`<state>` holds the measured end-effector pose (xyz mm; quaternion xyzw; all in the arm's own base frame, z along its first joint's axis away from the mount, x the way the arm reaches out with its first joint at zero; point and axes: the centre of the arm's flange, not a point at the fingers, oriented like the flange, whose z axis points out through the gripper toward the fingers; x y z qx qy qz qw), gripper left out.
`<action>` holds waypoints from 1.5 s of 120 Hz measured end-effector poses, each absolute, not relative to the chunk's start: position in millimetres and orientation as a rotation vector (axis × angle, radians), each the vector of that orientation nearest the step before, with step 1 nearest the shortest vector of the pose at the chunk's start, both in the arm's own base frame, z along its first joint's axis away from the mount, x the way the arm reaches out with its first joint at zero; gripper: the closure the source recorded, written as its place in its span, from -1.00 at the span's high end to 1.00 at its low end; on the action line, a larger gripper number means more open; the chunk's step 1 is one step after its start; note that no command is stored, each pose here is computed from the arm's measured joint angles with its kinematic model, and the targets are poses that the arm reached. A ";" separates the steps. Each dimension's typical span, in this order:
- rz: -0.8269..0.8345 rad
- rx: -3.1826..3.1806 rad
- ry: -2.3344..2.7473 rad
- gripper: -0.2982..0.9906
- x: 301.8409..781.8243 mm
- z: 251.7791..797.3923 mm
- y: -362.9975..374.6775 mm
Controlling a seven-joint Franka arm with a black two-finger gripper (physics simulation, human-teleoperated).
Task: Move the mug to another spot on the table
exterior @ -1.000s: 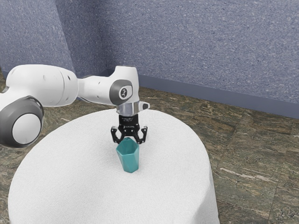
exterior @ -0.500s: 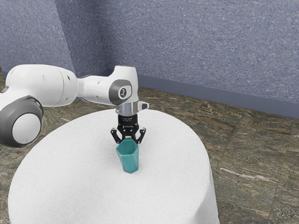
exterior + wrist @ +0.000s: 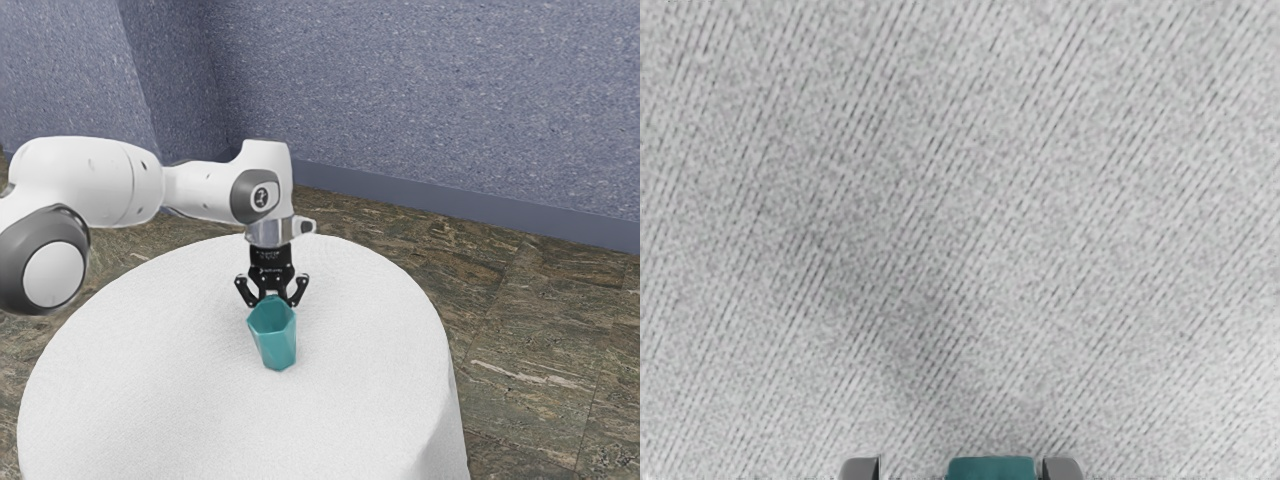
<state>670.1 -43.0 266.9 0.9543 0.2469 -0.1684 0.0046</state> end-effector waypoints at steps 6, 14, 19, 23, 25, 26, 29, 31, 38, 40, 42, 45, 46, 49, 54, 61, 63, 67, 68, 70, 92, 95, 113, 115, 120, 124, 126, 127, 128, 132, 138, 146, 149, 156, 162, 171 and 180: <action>-0.522 2.988 0.775 -0.34 670.1 269.7 -42.3; -0.520 2.986 0.776 -0.37 670.1 271.0 -42.1; -0.518 2.986 0.777 -0.37 670.2 271.8 -41.5; -0.517 2.985 0.778 -0.38 670.2 272.5 -41.2; -0.517 2.983 0.779 -0.38 670.2 272.9 -41.0; -0.517 2.983 0.779 -0.38 670.2 273.2 -40.9; -0.518 2.978 0.783 -0.39 670.1 274.5 -40.3; -0.516 2.976 0.784 -0.39 670.1 276.6 -40.1; -0.519 2.969 0.789 -0.40 669.2 279.7 -39.6; -0.521 2.967 0.789 -0.40 668.7 280.2 -39.5; -0.523 2.966 0.790 -0.40 668.0 280.6 -39.4; -0.524 2.964 0.791 -0.40 667.3 282.1 -39.2; -0.524 2.964 0.791 -0.40 667.1 282.5 -39.2; -0.526 2.962 0.792 -0.40 666.2 283.8 -39.0; -0.528 2.958 0.797 -0.41 664.9 286.3 -36.9; -0.538 2.951 0.805 -0.41 663.2 289.0 -34.1; -0.541 2.949 0.807 -0.41 662.8 290.2 -33.1; -0.551 2.943 0.812 -0.43 661.6 291.8 -31.2; -0.554 2.942 0.815 -0.43 661.3 292.3 -30.2; -0.561 2.939 0.821 -0.44 660.2 293.0 -28.3; -0.653 2.892 0.888 -0.48 647.6 291.8 -6.2; -0.659 2.889 0.890 -0.50 646.5 293.7 -5.6; -0.685 2.881 0.905 -0.57 636.8 309.6 -0.4; -0.689 2.881 0.907 -0.57 635.4 311.0 -0.1; -0.701 2.879 0.911 -0.58 630.6 314.9 0.2; -0.716 2.877 0.917 -0.58 624.9 317.2 0.6; -0.724 2.876 0.920 -0.59 622.2 318.2 0.7; -0.729 2.876 0.921 -0.59 620.7 318.6 0.7; -0.732 2.875 0.923 -0.59 619.3 319.0 0.7; -0.750 2.873 0.929 -0.59 613.8 319.8 1.1; -0.773 2.864 0.943 -0.60 608.2 320.6 4.7; -0.808 2.849 0.958 -0.60 603.3 321.6 7.8; -0.822 2.845 0.962 -0.61 601.8 321.7 8.7; -0.851 2.837 0.972 -0.62 598.9 322.4 10.8; -0.874 2.832 0.979 -0.62 596.7 322.9 11.7; -0.901 2.826 0.989 -0.62 593.6 325.7 11.8; -0.924 2.821 0.997 -0.62 591.4 326.5 11.5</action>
